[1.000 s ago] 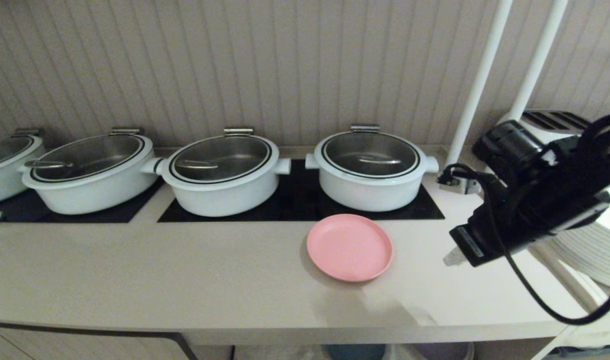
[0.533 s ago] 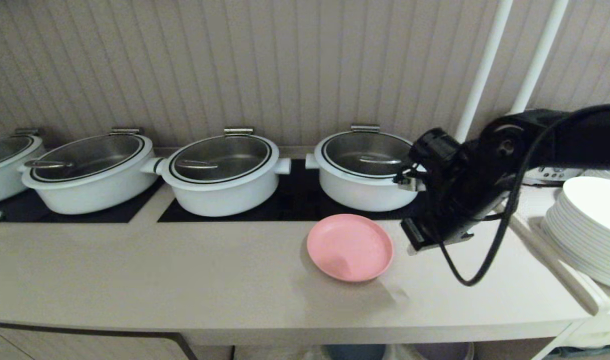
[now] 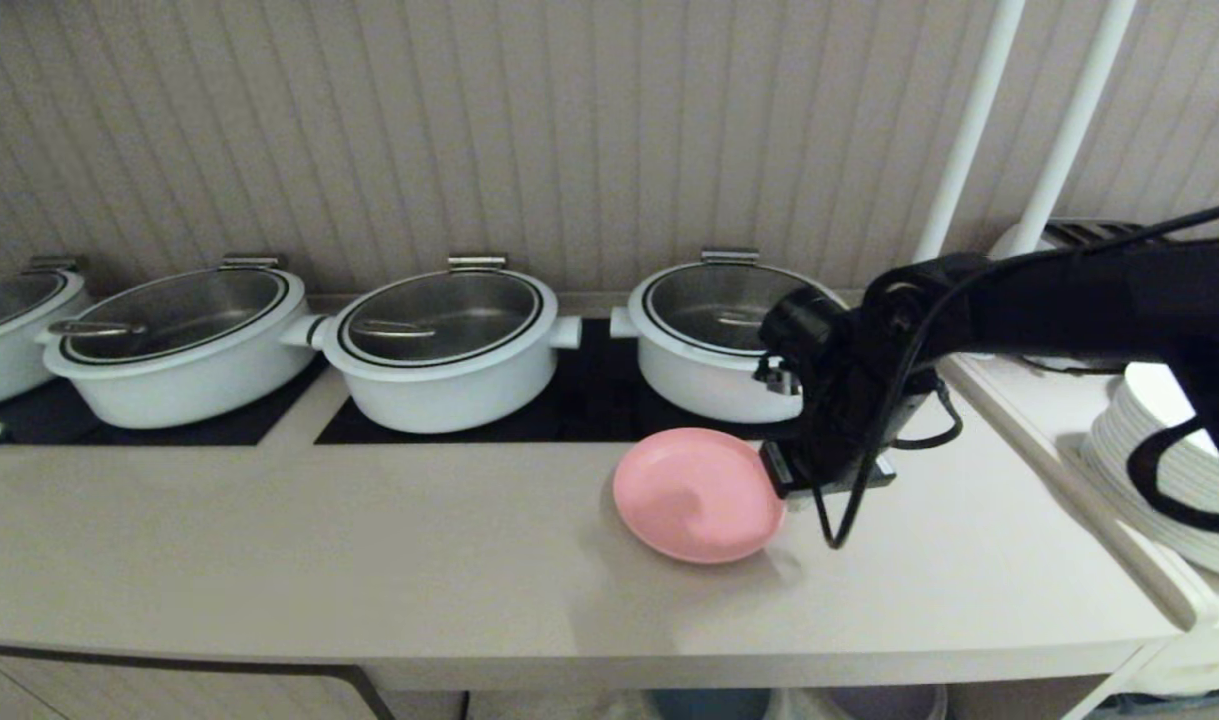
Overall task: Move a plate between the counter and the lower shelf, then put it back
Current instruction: Pick up the plate
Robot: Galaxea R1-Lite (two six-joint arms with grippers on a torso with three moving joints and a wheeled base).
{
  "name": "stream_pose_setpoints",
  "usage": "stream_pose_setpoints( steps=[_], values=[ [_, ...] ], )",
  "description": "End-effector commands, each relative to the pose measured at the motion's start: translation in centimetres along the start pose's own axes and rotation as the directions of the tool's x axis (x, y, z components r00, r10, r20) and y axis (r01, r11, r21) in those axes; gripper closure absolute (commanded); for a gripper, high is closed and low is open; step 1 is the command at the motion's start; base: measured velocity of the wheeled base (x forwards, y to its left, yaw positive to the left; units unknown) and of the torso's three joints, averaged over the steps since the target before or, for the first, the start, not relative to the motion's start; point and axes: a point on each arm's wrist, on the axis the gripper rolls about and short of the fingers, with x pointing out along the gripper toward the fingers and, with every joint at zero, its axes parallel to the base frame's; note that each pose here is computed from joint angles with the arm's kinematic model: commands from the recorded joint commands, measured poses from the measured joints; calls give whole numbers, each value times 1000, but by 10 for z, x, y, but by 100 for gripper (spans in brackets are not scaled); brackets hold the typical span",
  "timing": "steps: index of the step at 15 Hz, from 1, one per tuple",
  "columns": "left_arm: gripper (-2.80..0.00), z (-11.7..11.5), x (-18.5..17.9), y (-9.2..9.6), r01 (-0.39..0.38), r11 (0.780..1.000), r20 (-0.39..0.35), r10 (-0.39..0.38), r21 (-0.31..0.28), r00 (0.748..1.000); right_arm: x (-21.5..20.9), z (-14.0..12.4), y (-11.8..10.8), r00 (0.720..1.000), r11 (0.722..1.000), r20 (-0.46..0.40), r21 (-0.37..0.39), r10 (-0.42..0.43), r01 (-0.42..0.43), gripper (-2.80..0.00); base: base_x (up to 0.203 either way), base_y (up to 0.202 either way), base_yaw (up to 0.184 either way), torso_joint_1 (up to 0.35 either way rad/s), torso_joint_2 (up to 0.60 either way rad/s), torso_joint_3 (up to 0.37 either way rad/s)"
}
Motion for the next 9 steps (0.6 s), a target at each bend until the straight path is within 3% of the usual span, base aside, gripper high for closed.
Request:
stream_pose_setpoints(
  steps=[1,6,7,9],
  values=[
    [0,0,0,0,0,1000,1,0,0,1000,6,4,2,1000,1000,-3,19,-1,1,0,0,0,0,0,0,0],
    [0,0,0,0,0,1000,1,0,0,1000,5,13,2,1000,999,27,32,4,-5,0,0,0,0,0,0,0],
    [0,0,0,0,0,1000,1,0,0,1000,4,14,1,999,999,35,35,4,-5,-280,0,0,0,0,0,0],
    [0,0,0,0,0,1000,1,0,0,1000,5,15,-2,999,999,35,38,-3,2,-280,0,0,0,0,0,0]
  ],
)
